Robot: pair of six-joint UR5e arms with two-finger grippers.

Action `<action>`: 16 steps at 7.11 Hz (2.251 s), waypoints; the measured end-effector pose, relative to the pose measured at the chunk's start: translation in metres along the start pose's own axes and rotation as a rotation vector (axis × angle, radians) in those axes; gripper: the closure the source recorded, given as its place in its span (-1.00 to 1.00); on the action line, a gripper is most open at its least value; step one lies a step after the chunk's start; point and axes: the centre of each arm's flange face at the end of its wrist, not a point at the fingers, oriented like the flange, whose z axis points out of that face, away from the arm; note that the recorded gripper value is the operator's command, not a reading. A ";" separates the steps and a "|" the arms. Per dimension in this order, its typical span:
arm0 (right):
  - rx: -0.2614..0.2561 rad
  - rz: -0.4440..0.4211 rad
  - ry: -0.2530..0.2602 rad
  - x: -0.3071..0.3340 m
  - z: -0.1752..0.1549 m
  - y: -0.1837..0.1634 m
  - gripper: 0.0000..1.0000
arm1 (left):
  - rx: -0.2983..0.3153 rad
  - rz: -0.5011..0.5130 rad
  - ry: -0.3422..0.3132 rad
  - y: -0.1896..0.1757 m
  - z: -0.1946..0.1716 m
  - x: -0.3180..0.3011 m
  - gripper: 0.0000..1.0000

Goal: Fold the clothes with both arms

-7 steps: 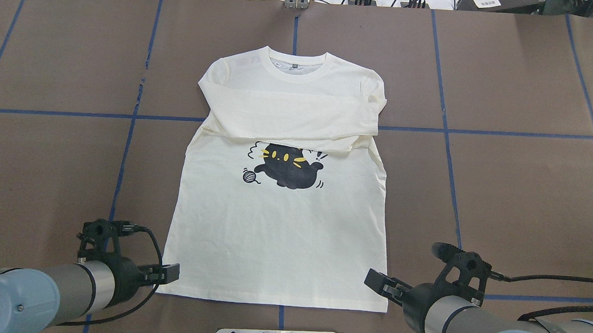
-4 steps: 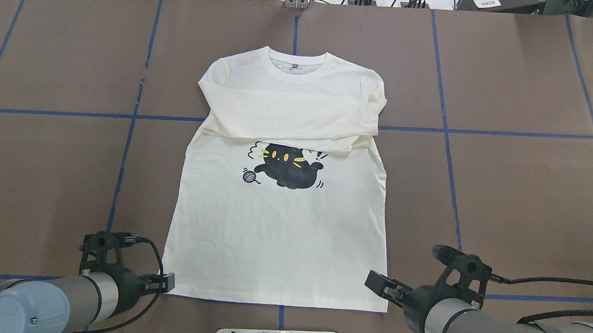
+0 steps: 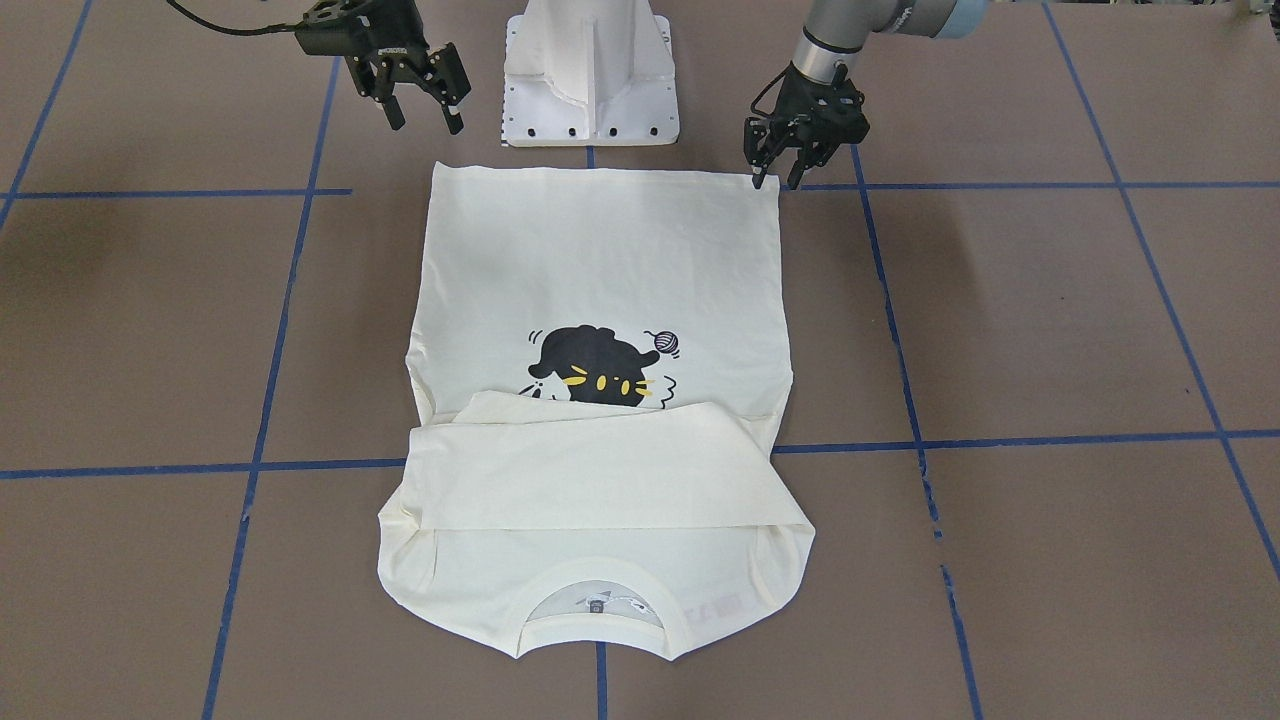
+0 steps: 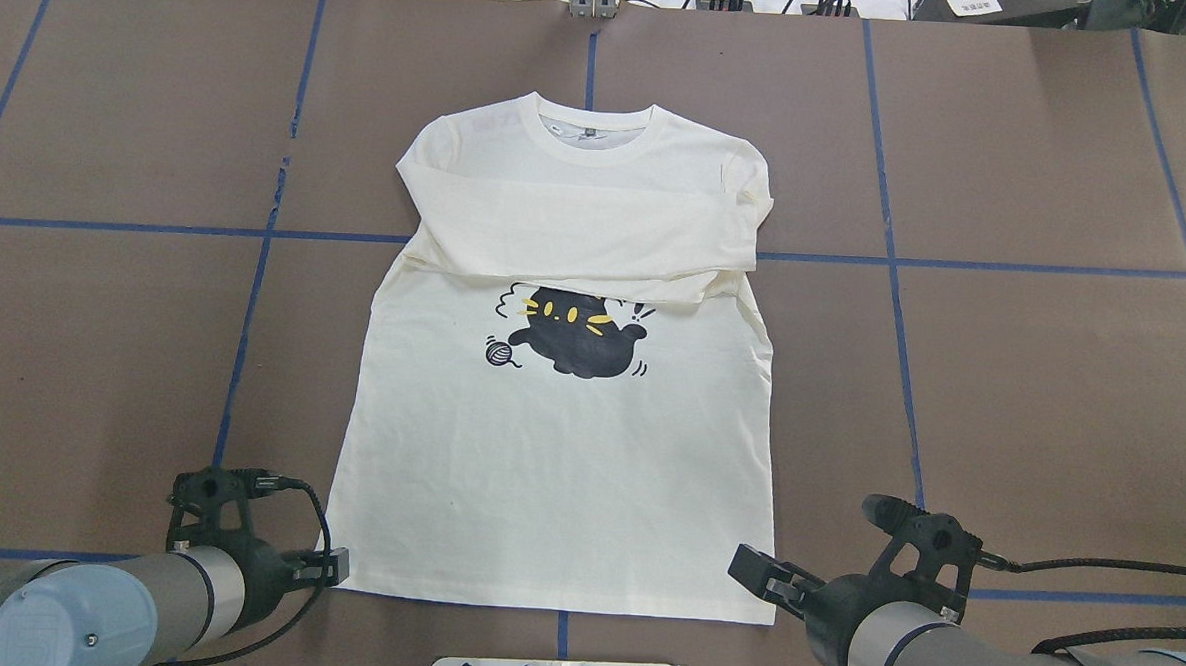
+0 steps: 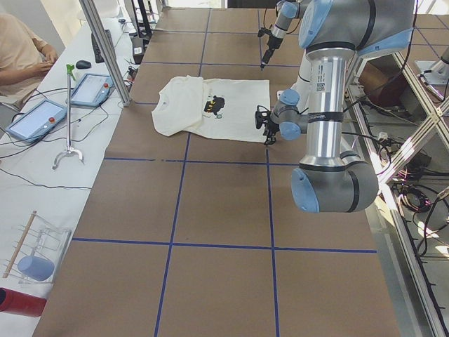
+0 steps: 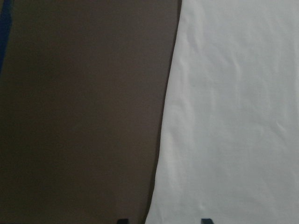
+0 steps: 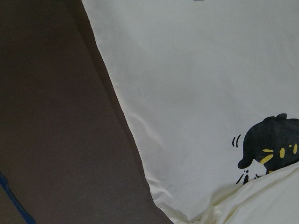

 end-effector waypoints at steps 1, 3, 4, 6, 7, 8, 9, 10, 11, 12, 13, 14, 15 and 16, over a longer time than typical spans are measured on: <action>-0.001 0.000 0.001 0.000 0.000 0.001 -0.88 | -0.001 0.000 -0.001 0.000 0.001 0.000 -0.11; -0.002 0.001 0.002 0.001 0.001 0.002 -0.88 | -0.005 0.001 -0.001 0.002 0.002 0.001 -0.03; -0.004 0.001 0.002 0.001 0.001 0.002 -0.88 | -0.008 0.001 0.000 0.003 0.002 0.001 0.01; -0.006 0.001 0.002 0.001 0.001 0.004 -0.88 | -0.012 0.003 0.001 0.005 0.003 0.002 0.09; -0.006 0.001 0.002 0.001 0.001 0.004 -0.88 | -0.016 0.004 0.001 0.006 0.003 0.002 0.23; -0.006 0.001 0.002 0.001 0.001 0.004 -0.88 | -0.019 0.007 0.000 0.008 0.003 0.002 0.23; -0.007 0.001 0.002 0.001 0.001 0.004 -0.88 | -0.026 0.010 0.000 0.012 0.004 0.002 0.28; -0.007 0.001 0.002 0.001 0.001 0.004 -0.88 | -0.031 0.012 0.001 0.015 0.004 0.003 0.71; -0.007 0.001 0.002 0.001 0.001 0.004 -0.88 | -0.035 0.014 0.002 0.018 0.004 0.003 1.00; -0.006 0.001 0.003 0.001 0.001 0.004 -0.88 | -0.037 0.015 0.003 0.019 0.004 0.004 1.00; -0.006 0.000 0.005 0.002 0.002 0.005 -0.86 | -0.037 0.015 0.005 0.019 0.003 0.005 1.00; -0.005 -0.002 0.009 0.003 0.004 0.006 -0.53 | -0.036 0.016 0.007 0.019 0.002 0.005 1.00; 0.000 0.012 0.014 0.004 0.009 0.010 -0.30 | -0.037 0.017 0.012 0.018 0.001 0.007 1.00; 0.011 0.048 0.026 0.008 0.019 0.017 -0.26 | -0.037 0.017 0.023 0.018 -0.004 0.011 1.00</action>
